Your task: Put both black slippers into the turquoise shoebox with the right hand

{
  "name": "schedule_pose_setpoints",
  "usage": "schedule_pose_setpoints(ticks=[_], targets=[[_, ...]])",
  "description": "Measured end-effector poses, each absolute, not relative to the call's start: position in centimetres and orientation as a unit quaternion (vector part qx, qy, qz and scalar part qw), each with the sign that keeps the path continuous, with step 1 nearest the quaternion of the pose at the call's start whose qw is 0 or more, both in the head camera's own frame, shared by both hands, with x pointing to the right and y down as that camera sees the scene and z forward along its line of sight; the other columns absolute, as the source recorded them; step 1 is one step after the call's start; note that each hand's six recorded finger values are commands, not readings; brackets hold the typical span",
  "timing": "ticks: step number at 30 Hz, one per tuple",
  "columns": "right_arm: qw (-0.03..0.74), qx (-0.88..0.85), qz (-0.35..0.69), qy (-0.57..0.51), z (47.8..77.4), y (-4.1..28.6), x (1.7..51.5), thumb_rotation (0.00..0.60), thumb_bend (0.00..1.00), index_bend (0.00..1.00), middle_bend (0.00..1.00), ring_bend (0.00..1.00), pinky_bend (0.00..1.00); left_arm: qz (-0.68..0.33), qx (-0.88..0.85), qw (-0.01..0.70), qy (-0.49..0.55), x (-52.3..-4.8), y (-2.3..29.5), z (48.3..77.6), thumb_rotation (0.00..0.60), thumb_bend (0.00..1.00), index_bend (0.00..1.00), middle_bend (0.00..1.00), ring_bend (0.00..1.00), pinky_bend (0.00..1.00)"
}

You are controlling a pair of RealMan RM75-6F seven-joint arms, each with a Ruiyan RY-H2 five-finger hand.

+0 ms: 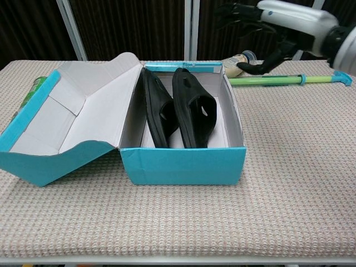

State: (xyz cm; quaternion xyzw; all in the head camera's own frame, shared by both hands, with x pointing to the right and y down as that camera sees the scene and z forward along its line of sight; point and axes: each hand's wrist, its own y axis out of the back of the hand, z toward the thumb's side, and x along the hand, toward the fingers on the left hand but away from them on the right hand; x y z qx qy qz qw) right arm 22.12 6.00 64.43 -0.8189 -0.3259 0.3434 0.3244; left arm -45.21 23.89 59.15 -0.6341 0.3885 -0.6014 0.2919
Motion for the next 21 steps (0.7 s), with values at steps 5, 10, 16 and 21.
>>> schedule_pose_setpoints(ticks=[5, 10, 16, 21], targets=[[0.377, -0.742, 0.402, -0.382, 62.7, 7.8, 30.0, 0.600, 0.30, 0.00, 0.07, 0.00, 0.13, -0.601, -0.634, 0.292, 0.388, -45.2, 23.9, 59.1, 0.600, 0.00, 0.16, 0.12, 0.00, 0.03], [0.380, -0.686, 0.461, -0.416, 61.2, 11.8, 37.3, 0.600, 0.30, 0.00, 0.05, 0.00, 0.10, -0.601, -0.634, 0.292, 0.388, -45.2, 23.9, 59.1, 0.600, 0.00, 0.16, 0.12, 0.00, 0.03], [0.364, -0.653, 0.506, -0.431, 59.7, 17.0, 42.7, 0.600, 0.30, 0.00, 0.02, 0.00, 0.05, -0.601, -0.634, 0.292, 0.388, -45.2, 23.9, 59.1, 0.600, 0.00, 0.16, 0.12, 0.00, 0.03], [0.347, -0.642, 0.511, -0.455, 58.7, 20.1, 44.8, 0.600, 0.30, 0.00, 0.02, 0.00, 0.05, -0.601, -0.634, 0.292, 0.388, -45.2, 23.9, 59.1, 0.600, 0.00, 0.16, 0.12, 0.00, 0.03]])
